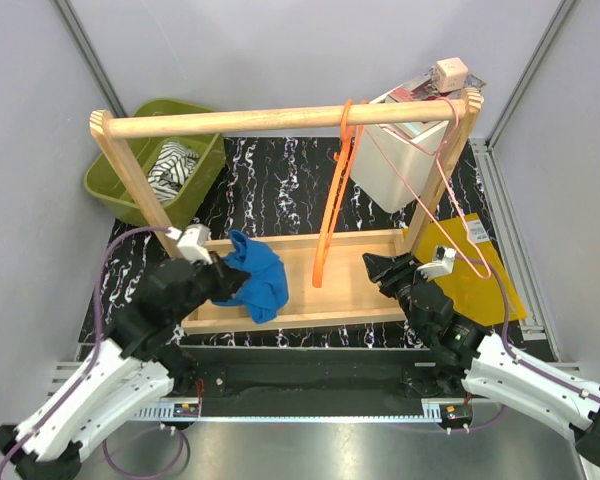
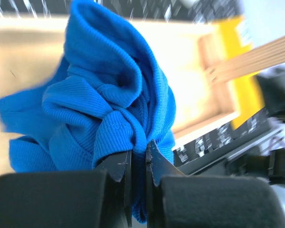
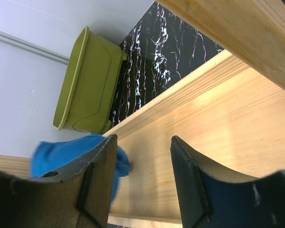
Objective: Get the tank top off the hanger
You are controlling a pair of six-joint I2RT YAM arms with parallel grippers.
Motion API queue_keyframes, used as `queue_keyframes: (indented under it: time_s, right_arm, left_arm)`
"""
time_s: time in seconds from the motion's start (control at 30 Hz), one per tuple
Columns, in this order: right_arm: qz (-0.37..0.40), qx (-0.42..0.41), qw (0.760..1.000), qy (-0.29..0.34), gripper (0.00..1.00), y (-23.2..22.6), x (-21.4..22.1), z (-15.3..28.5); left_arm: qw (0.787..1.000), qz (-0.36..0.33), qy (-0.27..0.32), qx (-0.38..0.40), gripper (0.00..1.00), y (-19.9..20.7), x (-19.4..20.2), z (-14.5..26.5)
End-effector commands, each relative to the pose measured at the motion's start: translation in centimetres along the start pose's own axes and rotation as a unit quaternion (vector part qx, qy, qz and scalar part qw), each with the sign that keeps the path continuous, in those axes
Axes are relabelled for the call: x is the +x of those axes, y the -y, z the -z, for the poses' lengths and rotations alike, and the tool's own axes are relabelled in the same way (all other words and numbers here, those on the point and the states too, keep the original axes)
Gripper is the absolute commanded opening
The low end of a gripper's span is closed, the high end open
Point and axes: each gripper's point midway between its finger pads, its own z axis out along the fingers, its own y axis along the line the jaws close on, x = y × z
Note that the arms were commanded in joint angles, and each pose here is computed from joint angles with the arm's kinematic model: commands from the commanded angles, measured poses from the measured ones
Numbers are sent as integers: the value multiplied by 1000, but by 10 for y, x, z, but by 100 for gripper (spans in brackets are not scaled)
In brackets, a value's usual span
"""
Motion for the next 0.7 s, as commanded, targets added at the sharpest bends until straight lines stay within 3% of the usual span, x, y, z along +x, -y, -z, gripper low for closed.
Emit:
queue_keyframes:
  time_s: [0.0, 0.13, 0.33, 0.57, 0.67]
  right_arm:
    - [3, -4, 1000, 20, 57, -5, -9, -2]
    - [3, -5, 1000, 20, 57, -6, -10, -2]
    - [0, -9, 1000, 18, 57, -7, -9, -1]
    - [4, -12, 1000, 19, 57, -7, -9, -1]
    - [7, -12, 1000, 19, 57, -6, -9, -1]
  left_arm:
    - [998, -15, 51, -22, 0, -3, -29, 44]
    - [996, -17, 82, -29, 0, -3, -44, 75]
    - [980, -29, 180, -84, 0, -8, -101, 139]
    - [933, -31, 312, -178, 0, -23, -171, 206]
    - [920, -35, 328, -212, 0, -25, -189, 210]
